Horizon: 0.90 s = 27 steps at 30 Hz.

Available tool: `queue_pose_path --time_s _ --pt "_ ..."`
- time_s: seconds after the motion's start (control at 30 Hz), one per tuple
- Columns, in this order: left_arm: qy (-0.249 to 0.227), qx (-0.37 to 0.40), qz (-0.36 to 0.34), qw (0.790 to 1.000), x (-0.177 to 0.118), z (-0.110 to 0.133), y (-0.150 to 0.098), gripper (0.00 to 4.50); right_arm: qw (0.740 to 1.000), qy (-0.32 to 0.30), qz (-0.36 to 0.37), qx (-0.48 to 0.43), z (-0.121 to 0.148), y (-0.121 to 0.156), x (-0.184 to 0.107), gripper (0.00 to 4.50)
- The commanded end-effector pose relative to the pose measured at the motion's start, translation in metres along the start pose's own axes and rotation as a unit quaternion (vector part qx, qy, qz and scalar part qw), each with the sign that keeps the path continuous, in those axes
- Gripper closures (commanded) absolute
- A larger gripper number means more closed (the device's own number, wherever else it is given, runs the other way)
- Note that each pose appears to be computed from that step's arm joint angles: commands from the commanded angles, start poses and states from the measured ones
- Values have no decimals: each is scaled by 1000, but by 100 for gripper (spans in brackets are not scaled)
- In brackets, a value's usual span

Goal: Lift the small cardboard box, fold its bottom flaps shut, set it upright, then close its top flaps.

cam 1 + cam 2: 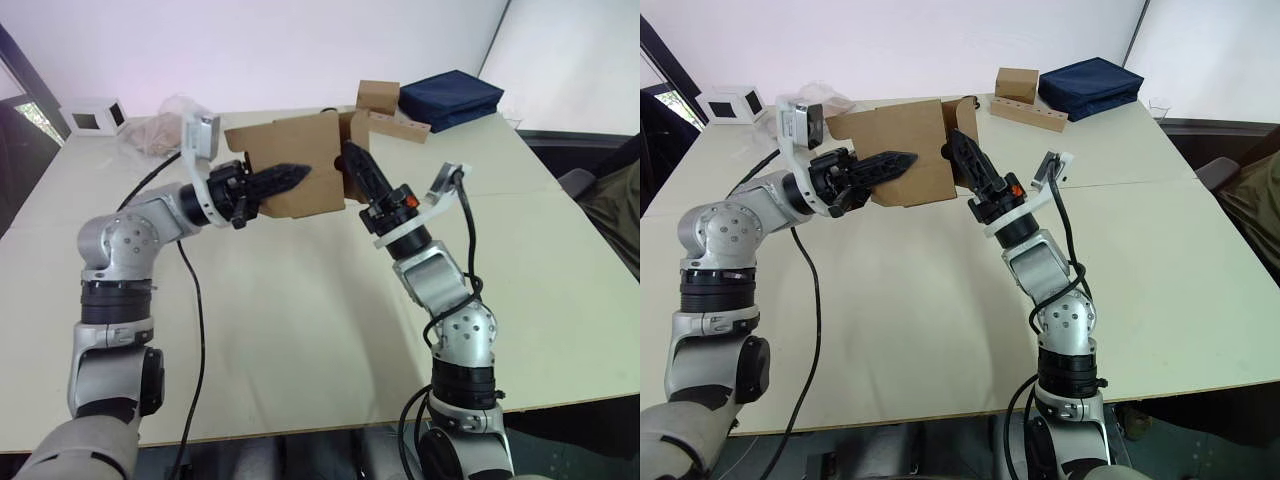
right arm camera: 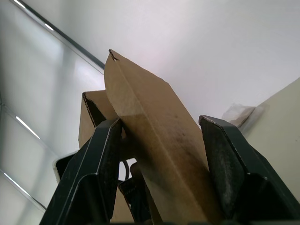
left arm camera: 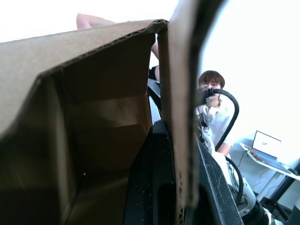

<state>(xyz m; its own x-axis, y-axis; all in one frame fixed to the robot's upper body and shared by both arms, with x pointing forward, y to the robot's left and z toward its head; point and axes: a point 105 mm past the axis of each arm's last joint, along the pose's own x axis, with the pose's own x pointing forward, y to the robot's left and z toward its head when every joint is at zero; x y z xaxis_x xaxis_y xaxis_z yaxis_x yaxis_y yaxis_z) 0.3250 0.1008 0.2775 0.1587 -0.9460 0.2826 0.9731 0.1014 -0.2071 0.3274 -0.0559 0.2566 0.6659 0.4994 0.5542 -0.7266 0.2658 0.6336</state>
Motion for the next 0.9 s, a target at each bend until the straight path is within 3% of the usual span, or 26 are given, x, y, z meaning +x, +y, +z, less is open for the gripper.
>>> queue_pose_path --time_s 0.03,0.23,0.57,0.77,0.9 --pt "-18 26 -14 999 3 14 -7 450 998 17 68 8 -6 30 5 180" --pt "-22 24 -8 999 3 15 -3 450 993 58 103 5 -19 39 -4 180" --pt "-22 24 -10 999 4 14 -4 450 994 48 97 12 -15 34 -6 180" --pt "-6 21 -16 1000 4 10 -6 450 987 93 128 20 -28 45 -12 180" --pt "4 20 -24 1000 -1 12 -10 450 988 95 124 -1 -13 41 -19 180"
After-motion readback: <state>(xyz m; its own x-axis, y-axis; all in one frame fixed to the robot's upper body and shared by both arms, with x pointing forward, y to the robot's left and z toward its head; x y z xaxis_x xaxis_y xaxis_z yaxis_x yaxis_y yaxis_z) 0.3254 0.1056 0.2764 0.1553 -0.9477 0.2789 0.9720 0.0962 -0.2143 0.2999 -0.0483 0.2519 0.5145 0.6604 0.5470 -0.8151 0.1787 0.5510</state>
